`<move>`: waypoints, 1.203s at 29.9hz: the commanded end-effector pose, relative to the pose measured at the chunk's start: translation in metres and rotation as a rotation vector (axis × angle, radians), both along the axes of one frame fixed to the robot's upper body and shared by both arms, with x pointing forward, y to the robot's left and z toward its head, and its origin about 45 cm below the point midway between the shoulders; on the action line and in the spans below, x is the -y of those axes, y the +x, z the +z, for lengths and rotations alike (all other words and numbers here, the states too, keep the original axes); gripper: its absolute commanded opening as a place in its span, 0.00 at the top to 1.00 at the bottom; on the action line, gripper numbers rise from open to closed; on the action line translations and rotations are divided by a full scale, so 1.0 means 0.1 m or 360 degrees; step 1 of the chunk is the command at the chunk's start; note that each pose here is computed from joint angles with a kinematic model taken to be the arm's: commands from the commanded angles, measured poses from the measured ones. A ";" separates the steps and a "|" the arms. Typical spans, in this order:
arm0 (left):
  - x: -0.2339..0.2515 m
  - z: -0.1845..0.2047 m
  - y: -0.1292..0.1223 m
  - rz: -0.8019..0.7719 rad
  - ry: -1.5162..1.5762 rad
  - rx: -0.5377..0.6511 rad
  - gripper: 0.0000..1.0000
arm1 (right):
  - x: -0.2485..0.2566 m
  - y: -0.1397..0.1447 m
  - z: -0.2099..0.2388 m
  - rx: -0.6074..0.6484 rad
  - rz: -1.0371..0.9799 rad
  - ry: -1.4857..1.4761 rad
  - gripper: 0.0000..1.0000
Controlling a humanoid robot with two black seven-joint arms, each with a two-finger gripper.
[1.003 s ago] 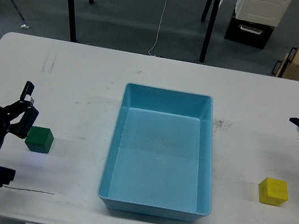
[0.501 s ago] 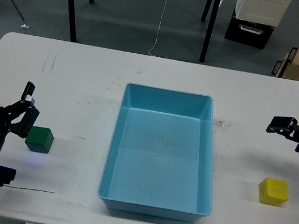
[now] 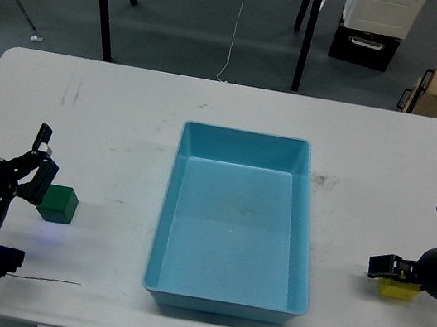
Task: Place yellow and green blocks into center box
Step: 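Lower the right gripper onto the yellow cube and close it, then lift the yellow cube and carry it over the blue tub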
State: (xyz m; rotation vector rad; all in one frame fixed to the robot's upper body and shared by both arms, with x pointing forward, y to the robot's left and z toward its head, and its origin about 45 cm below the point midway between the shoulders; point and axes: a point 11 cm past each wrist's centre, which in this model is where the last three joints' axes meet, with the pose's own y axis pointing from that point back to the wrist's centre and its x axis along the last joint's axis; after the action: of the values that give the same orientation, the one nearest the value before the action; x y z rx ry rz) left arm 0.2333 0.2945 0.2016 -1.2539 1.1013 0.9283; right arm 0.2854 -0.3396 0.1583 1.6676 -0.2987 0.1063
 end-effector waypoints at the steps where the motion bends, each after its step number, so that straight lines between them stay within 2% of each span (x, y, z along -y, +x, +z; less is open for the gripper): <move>1: -0.01 -0.02 0.00 0.0003 0.0000 -0.0010 0.00 | -0.07 0.00 -0.06 0.0046 -0.0005 0.0009 0.03; 2: -0.01 -0.03 0.00 0.0005 0.0001 -0.0014 0.00 | -0.08 -0.01 -0.08 0.0041 -0.0001 0.0008 0.07; 3: -0.01 -0.04 0.00 0.0006 0.0001 -0.0017 0.00 | -0.10 -0.02 -0.09 0.0035 0.0007 0.0009 0.17; 6: -0.01 -0.04 -0.01 0.0006 0.0001 -0.0019 0.00 | -0.13 -0.08 -0.10 0.0020 0.0055 -0.0007 0.64; 8: -0.01 -0.04 -0.01 0.0007 0.0001 -0.0021 0.00 | -0.12 -0.08 -0.10 0.0027 0.0066 -0.0032 0.85; 10: 0.01 -0.06 -0.01 -0.0005 -0.0003 -0.0029 0.00 | -0.11 -0.08 -0.10 0.0032 0.0059 -0.0033 0.98; 17: 0.07 -0.08 -0.02 -0.0027 -0.0014 -0.0040 0.00 | -0.14 -0.03 0.08 0.0101 0.0038 0.0014 1.00; 22: 0.07 -0.08 -0.02 -0.0023 -0.0015 -0.0040 0.00 | -0.36 0.28 0.54 0.0291 0.0096 0.0100 1.00; 25: 0.07 -0.08 -0.02 -0.0023 -0.0015 -0.0040 0.00 | -0.72 0.59 0.97 0.0430 0.0069 0.0274 1.00; 29: 0.07 -0.08 -0.01 -0.0020 -0.0018 -0.0038 0.00 | -1.54 0.80 1.31 0.0408 0.0101 0.0507 1.00; 33: 0.07 -0.08 -0.01 -0.0020 -0.0018 -0.0038 0.00 | -2.29 0.74 1.18 0.0317 0.0311 0.0512 1.00; 36: 0.06 -0.08 -0.01 -0.0019 -0.0016 -0.0038 0.00 | -2.54 0.72 0.93 0.0281 0.0392 0.0441 0.99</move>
State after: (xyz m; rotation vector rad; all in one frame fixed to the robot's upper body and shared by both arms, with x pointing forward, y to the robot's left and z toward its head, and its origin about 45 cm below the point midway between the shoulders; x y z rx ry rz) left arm 0.2319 0.2877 0.1938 -1.2466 1.1331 0.9308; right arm 0.3603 -0.1131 0.2740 2.0021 -0.3166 0.3890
